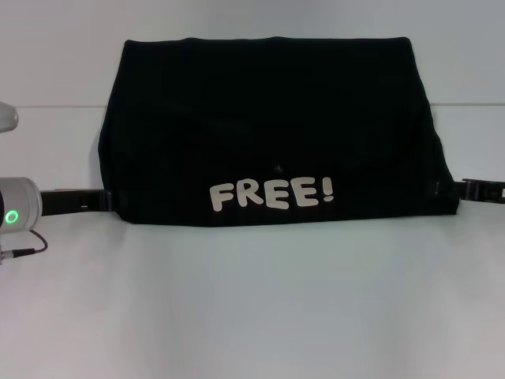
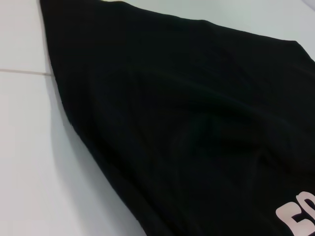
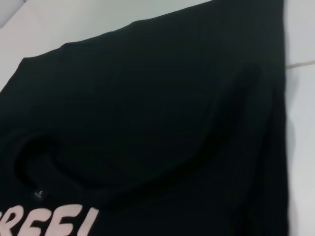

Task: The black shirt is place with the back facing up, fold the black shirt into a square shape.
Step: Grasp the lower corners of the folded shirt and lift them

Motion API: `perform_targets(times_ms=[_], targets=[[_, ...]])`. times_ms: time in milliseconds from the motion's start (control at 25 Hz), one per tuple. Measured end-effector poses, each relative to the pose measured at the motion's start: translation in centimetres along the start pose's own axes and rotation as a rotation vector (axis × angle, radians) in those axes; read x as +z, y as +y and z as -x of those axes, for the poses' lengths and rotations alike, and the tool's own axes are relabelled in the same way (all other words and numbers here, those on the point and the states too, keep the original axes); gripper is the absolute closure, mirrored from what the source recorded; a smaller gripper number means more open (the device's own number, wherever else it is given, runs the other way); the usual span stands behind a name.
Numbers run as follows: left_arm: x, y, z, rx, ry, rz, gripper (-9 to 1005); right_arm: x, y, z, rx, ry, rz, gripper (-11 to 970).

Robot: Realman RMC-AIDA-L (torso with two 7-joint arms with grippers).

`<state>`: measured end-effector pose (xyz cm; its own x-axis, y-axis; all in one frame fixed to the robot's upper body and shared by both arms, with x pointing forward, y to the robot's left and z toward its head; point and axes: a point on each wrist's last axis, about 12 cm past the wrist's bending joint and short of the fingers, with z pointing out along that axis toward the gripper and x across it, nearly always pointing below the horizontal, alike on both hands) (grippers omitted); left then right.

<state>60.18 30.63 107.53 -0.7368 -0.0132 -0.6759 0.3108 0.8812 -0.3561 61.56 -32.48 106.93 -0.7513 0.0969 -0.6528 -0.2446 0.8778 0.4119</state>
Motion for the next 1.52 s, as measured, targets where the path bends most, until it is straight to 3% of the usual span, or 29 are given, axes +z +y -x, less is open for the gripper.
perform_targets(times_ms=[320, 760, 1200, 1320, 1520], targets=[[0.0, 0.0, 0.0, 0.001, -0.002, 0.006, 997, 0.9, 0.5, -0.8, 0.005, 0.011, -0.006, 293], [0.0, 0.1, 0.0, -0.003, -0.005, 0.009, 996, 1.3, 0.9, -1.0, -0.019, 0.005, -0.007, 540], [-0.2, 0.2, 0.1, -0.006, -0.006, 0.005, 995, 0.7, 0.5, -1.2, -0.027, 0.008, 0.012, 917], [-1.2, 0.3, 0.1, -0.011, -0.004, -0.028, 995, -0.2, 0.2, -1.4, -0.023, 0.002, 0.038, 917], [-4.7, 1.1, -0.8, -0.063, -0.014, -0.117, 995, -2.7, -0.8, -2.5, 0.003, -0.010, 0.097, 918]])
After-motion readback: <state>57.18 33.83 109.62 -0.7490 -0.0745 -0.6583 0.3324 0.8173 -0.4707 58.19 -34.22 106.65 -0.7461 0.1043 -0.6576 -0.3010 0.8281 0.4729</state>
